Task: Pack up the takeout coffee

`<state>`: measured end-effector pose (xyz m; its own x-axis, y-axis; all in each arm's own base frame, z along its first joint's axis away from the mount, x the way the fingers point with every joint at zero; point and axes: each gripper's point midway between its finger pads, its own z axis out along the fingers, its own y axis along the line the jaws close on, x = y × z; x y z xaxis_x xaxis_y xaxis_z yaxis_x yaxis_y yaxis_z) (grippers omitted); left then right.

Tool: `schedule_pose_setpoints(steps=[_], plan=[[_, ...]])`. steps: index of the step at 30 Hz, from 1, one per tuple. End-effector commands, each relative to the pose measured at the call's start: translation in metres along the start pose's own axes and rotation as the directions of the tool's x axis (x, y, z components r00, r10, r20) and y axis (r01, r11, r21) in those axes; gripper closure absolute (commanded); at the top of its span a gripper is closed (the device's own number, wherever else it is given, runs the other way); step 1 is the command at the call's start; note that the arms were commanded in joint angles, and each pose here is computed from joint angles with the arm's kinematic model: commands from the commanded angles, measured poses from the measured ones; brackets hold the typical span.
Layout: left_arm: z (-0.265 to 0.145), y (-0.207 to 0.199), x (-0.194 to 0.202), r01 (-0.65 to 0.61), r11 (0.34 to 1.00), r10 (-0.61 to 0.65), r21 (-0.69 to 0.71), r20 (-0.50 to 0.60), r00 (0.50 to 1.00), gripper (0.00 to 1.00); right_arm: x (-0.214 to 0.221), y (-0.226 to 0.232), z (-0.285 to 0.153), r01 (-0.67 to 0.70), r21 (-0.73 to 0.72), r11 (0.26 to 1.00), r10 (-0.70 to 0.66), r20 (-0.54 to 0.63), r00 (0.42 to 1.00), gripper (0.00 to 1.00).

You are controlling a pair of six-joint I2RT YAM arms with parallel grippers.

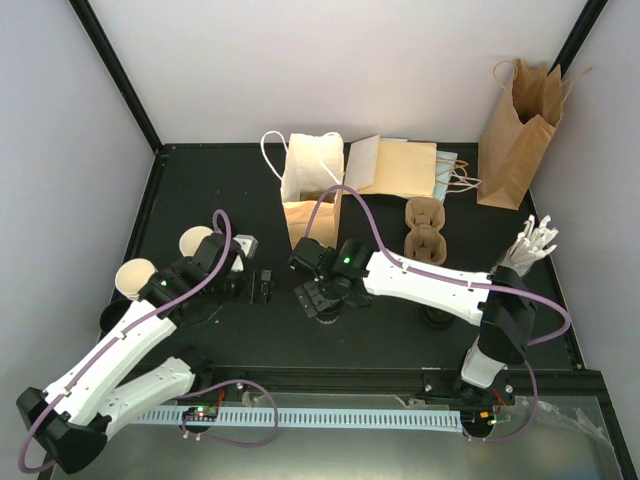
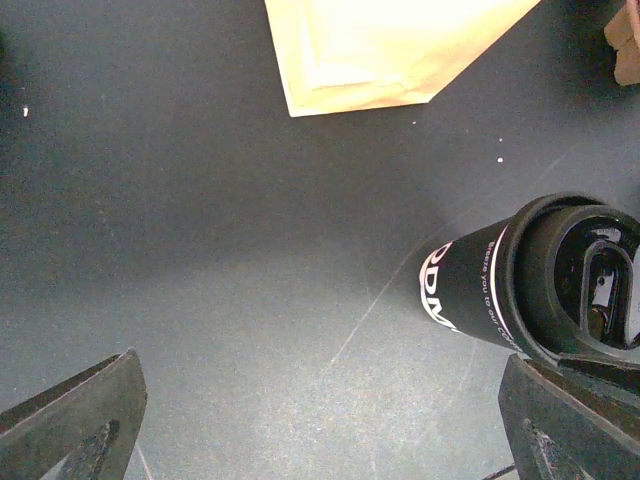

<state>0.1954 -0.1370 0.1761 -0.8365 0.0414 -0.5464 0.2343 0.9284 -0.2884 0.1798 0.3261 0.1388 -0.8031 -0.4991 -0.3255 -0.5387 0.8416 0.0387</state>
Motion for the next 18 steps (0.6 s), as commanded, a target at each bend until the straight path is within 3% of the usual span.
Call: schedule_pose_setpoints(steps=[1, 18], plan=[[-0.0043, -0.0049, -0.0087, -0.014, 0.999, 0.013, 0.030, 0.032, 0.999, 0.01, -0.0031, 0.0008, -0.0011, -0.016, 0.030, 0.999, 0.015, 0.007, 1.000, 0.06], [-0.0050, -0.0028, -0.0089, -0.011, 1.000, 0.010, 0.026, 0.030, 0.999, 0.01, -0.0027, -0.0014, 0.0037, 0.000, 0.065, 0.998, 0.000, -0.006, 1.000, 0.13]])
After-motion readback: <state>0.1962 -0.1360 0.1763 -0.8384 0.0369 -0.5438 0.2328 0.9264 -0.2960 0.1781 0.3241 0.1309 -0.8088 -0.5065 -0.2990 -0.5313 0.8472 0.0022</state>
